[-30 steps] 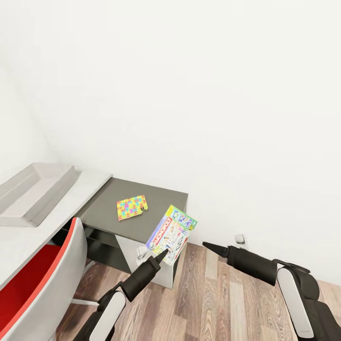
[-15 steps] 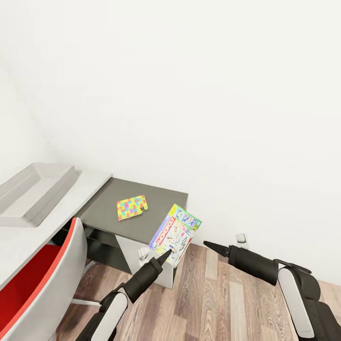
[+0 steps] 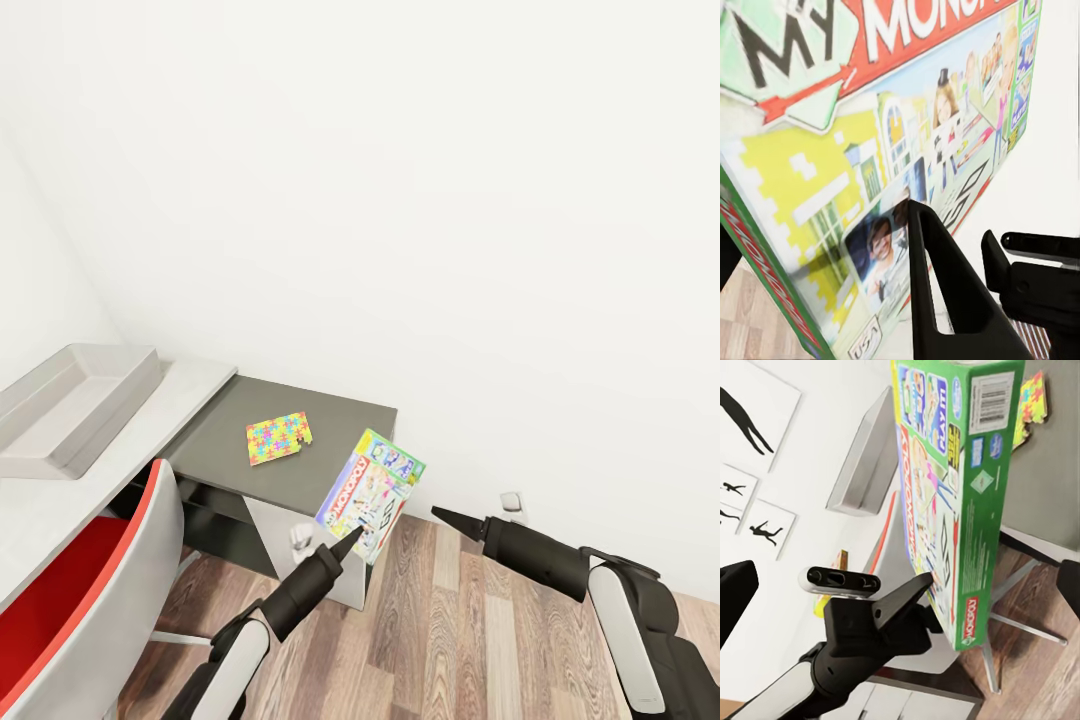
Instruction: Put all the toys in the child's room - the three board games (two on the bed and one on the table), the two jigsaw puzzles on the table, and the tennis ball on the table - inside the toy box on the table in the child's room.
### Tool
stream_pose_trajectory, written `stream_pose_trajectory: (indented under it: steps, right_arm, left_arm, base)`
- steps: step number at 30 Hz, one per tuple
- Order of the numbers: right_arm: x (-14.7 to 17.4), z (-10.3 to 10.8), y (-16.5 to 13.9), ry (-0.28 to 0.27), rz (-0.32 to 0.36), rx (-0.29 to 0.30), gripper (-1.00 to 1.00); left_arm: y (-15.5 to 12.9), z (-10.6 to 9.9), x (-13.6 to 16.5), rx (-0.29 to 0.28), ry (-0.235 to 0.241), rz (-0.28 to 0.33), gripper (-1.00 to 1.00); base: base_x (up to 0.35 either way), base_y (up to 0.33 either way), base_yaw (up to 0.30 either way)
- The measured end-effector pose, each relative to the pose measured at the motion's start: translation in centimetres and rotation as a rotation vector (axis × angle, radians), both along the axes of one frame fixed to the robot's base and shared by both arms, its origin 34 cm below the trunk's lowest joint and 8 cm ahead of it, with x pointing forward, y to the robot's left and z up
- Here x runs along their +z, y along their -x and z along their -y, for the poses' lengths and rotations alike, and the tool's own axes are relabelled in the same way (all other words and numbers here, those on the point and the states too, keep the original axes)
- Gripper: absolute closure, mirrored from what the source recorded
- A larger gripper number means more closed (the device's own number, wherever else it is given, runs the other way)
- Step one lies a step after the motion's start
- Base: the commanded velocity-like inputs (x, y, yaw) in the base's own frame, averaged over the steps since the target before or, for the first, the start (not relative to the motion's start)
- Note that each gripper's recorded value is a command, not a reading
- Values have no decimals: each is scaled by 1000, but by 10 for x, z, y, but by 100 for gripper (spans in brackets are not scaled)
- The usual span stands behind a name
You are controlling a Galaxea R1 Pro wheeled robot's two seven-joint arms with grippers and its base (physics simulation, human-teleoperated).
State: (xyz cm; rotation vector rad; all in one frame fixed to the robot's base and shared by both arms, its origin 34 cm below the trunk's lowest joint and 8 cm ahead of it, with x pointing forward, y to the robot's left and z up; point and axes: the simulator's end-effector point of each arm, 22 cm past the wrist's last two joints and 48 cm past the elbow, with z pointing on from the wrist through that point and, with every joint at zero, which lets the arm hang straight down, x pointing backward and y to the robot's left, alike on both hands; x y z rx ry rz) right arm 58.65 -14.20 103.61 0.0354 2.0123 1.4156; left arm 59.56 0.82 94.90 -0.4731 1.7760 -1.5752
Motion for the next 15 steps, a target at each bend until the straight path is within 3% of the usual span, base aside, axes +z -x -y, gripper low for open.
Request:
stream_pose_trajectory:
  steps: [6,15]
  right_arm:
    - [0,1,-1,2,2,-2,-100]
    - [4,0,-6,9,38,-11,-100]
  left_arm:
    - [4,8,2,-12,29,-15,100]
    - [18,36,10,-75,70,-26,100]
  base:
    - [0,0,0]
    - [0,0,0]
